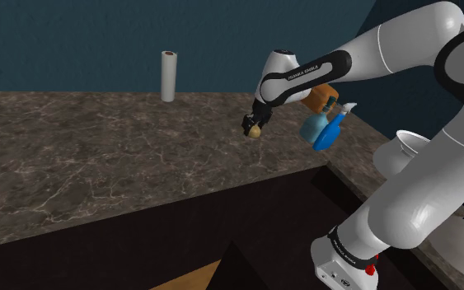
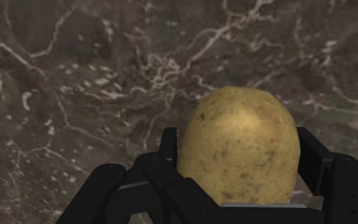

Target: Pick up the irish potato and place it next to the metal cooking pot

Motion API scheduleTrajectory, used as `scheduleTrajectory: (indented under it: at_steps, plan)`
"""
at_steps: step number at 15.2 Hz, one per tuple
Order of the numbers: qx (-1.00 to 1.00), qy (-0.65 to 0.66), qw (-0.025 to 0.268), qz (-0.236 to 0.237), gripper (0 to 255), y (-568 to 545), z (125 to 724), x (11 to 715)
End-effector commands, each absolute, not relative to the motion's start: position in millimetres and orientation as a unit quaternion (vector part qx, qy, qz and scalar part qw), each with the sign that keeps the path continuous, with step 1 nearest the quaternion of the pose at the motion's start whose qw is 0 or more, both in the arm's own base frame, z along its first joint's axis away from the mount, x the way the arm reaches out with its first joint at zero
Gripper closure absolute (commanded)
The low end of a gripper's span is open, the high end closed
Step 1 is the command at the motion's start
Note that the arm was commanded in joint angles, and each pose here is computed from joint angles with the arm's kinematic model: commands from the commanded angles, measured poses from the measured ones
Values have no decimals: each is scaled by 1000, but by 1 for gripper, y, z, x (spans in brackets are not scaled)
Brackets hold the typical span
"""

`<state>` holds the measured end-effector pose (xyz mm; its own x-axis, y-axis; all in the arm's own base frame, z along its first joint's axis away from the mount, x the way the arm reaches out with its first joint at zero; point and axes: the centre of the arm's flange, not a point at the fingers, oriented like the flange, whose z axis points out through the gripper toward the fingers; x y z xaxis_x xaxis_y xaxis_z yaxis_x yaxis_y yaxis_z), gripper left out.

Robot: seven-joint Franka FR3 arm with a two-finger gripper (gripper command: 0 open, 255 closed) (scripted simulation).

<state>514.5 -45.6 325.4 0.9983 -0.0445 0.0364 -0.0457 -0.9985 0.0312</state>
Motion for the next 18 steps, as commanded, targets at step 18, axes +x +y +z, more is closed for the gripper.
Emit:
scheduleTrajectory:
  at_steps: [18]
  plan:
    - [999, -23, 16, 18, 255, -46, 378, 514]
